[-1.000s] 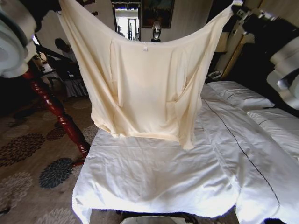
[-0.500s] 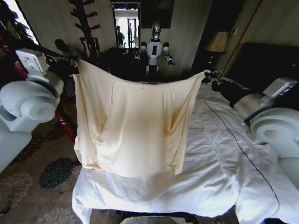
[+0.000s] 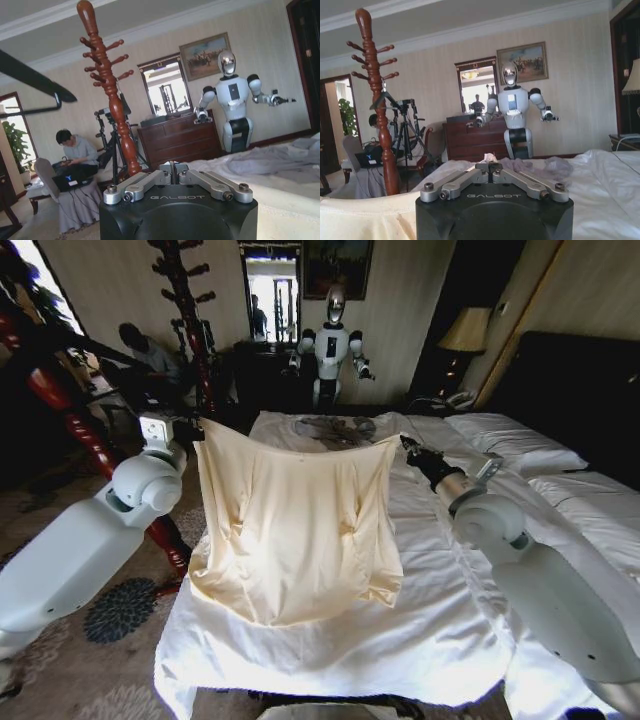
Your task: Pick up the clothes from the bed and hang them on the clothes hanger.
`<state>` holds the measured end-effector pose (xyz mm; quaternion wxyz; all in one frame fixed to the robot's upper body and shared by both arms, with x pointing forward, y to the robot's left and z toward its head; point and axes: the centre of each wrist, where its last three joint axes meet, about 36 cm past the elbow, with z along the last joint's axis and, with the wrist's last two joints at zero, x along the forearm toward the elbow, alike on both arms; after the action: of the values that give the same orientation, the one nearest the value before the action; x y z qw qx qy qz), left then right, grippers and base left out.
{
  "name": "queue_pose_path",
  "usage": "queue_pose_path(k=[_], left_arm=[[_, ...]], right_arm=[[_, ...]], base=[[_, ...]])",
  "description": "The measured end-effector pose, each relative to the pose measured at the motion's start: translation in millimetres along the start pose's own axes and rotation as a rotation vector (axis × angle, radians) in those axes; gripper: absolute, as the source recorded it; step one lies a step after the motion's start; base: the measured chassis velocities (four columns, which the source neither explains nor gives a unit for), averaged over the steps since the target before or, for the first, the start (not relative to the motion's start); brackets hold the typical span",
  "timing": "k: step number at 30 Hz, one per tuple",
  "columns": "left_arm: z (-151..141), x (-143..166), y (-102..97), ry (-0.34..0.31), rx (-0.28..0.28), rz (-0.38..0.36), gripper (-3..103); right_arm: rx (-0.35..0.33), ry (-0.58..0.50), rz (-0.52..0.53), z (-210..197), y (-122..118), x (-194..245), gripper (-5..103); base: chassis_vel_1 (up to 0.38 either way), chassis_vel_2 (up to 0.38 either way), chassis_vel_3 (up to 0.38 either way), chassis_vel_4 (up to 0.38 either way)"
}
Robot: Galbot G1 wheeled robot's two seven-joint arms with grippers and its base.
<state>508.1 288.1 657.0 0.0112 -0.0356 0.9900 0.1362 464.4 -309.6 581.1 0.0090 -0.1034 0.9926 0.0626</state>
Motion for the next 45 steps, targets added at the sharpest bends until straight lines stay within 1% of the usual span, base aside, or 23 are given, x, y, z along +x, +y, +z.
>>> queue_pose_path(k=[3,4,6,10,16,18,21,23,25,27,28,30,31,33,34,35,36,39,40,41,43,44,45], left_arm=[[33.9,4.5,-9.6,0.053,-0.024,0.017,2],[50.8,6.5,-15.2,0.078,-0.034,0.022,2],[59.4,7.0,-18.1,0.091,-0.039,0.022,2],[86.9,5.2,-27.2,0.136,-0.051,0.016,2],[104.2,-0.4,-31.8,0.160,-0.040,0.009,2],[110.0,-3.9,-34.2,0.168,-0.028,0.008,2],[122.3,-9.4,-43.0,0.185,0.007,0.026,2],[124.3,-10.1,-45.3,0.189,0.014,0.031,2],[132.6,-13.7,-54.4,0.213,0.037,0.043,2],[134.3,-14.6,-56.4,0.218,0.040,0.045,2],[136.0,-16.1,-59.5,0.224,0.046,0.049,-1],[137.4,-18.6,-65.8,0.250,0.055,0.064,7],[137.4,-18.6,-65.8,0.250,0.055,0.064,7],[135.7,-20.3,-66.5,0.278,0.049,0.073,18],[135.0,-21.2,-66.0,0.282,0.045,0.072,18],[133.2,-22.8,-63.4,0.280,0.047,0.070,23],[133.2,-22.8,-63.4,0.280,0.047,0.070,23],[124.0,-22.5,-49.1,0.239,0.102,0.078,39],[124.0,-22.5,-49.1,0.239,0.102,0.078,39],[121.0,-21.9,-44.9,0.232,0.121,0.079,44],[114.1,-18.1,-34.7,0.234,0.185,0.105,56],[112.6,-16.6,-32.8,0.239,0.209,0.120,56],[112.6,-16.6,-32.8,0.239,0.209,0.120,56]], right_arm=[[-0.008,0.043,0.017,32.0,-1.4,2.3,0],[-0.016,0.062,0.025,47.9,-2.2,1.4,0],[-0.022,0.069,0.027,54.2,-1.8,0.4,0],[-0.037,0.104,0.030,80.6,2.8,-7.2,0],[-0.036,0.123,0.033,97.4,7.0,-14.9,0],[-0.036,0.129,0.036,102.3,7.5,-17.7,0],[-0.030,0.142,0.044,112.6,7.8,-24.6,0],[-0.028,0.143,0.045,113.8,7.7,-25.8,0],[-0.026,0.144,0.051,116.2,6.2,-29.2,0],[-0.026,0.144,0.054,116.8,5.5,-29.9,0],[-0.025,0.145,0.058,117.9,4.0,-31.1,0],[-0.022,0.147,0.063,120.4,1.6,-32.7,0],[-0.022,0.147,0.063,120.4,1.6,-32.7,0],[-0.021,0.149,0.065,122.0,0.6,-33.5,0],[-0.020,0.149,0.066,122.5,0.3,-33.7,0],[-0.021,0.150,0.069,123.7,-0.5,-34.3,0],[-0.021,0.150,0.069,123.7,-0.5,-34.3,0],[-0.021,0.150,0.072,124.6,-1.4,-35.8,0],[-0.021,0.150,0.072,124.6,-1.4,-35.8,0],[-0.022,0.149,0.071,124.6,-1.1,-36.4,0],[-0.023,0.148,0.069,124.7,0.0,-37.8,0],[-0.022,0.147,0.068,124.6,0.3,-38.1,0],[-0.022,0.147,0.068,124.6,0.3,-38.1,0]], base=[[0.000,0.000,0.000,0.000],[0.000,0.000,0.000,0.000],[0.000,0.000,0.000,0.000],[0.000,0.000,0.000,0.000],[0.000,0.000,0.000,0.000],[0.000,0.000,0.000,0.000],[0.000,0.000,0.000,0.000],[0.000,0.000,0.000,0.000],[0.000,0.000,0.000,0.000],[0.000,0.000,0.000,0.000],[0.000,0.000,0.000,0.000],[0.000,0.000,0.000,0.000],[0.000,0.000,0.000,0.000],[0.000,0.000,0.000,0.000],[0.000,0.000,0.000,0.000],[0.000,0.000,0.000,0.000],[0.000,0.000,0.000,0.000],[0.000,0.000,0.000,0.000],[0.000,0.000,0.000,0.000],[0.000,0.000,0.000,0.000],[0.000,0.000,0.000,0.000],[0.000,0.000,0.000,0.000],[0.000,0.000,0.000,0.000]])
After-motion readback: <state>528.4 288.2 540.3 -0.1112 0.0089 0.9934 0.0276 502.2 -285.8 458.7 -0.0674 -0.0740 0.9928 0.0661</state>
